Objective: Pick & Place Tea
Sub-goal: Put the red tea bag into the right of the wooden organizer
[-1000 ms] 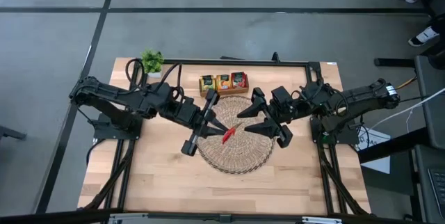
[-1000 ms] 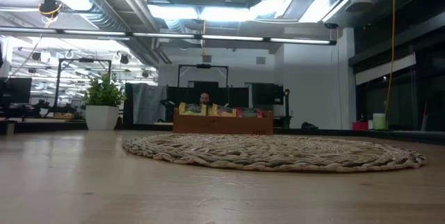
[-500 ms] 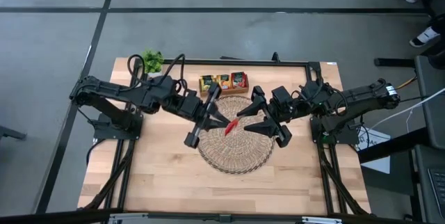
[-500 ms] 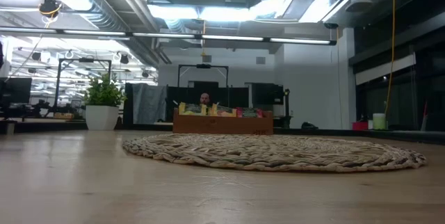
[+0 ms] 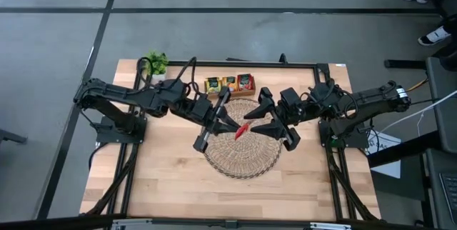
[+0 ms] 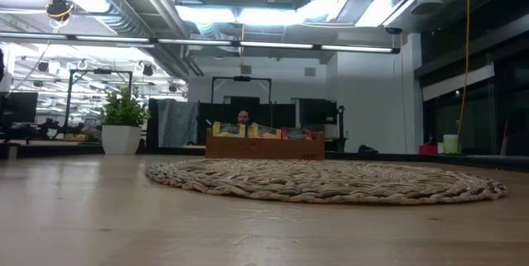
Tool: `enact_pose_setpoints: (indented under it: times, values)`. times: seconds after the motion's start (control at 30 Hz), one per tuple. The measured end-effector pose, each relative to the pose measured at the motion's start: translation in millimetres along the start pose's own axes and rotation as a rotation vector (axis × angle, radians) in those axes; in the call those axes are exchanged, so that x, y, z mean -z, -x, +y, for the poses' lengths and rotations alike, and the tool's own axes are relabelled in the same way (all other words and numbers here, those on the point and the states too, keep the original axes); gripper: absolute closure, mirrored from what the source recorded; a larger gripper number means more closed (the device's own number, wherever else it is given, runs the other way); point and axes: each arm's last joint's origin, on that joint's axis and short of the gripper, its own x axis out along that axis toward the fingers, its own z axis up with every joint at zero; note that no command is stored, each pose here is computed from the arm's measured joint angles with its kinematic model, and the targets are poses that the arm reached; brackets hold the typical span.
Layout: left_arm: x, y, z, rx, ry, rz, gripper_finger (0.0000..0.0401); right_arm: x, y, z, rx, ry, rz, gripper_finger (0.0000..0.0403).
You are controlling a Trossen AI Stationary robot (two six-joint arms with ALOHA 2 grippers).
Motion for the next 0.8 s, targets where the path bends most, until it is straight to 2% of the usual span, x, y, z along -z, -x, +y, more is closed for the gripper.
enact_pose_setpoints:
  times: [0.07,0.2,0.23,0.5,0.7,0.8]
  values:
    - [1,0,2,-0.004,0.0,0.004,0.0395,0,0,0,0.001,0.0,0.002,0.025]
    - [1,0,2,-0.005,-0.001,0.005,0.0397,2,0,-1,0.004,-0.003,0.02,0.0368]
    - [1,0,2,-0.005,-0.005,0.007,0.0397,2,0,-1,0.003,-0.003,0.025,0.0384]
    - [-11,10,2,-0.019,-0.013,-0.017,0.0385,0,0,-4,0.02,0.0,0.016,0.0397]
    - [-48,40,-8,-0.018,-0.031,-0.113,0.0384,2,1,-15,0.061,-0.008,0.045,0.0399]
    - [-51,46,-9,-0.123,-0.014,-0.093,0.0377,0,2,-19,0.072,-0.026,0.037,0.0399]
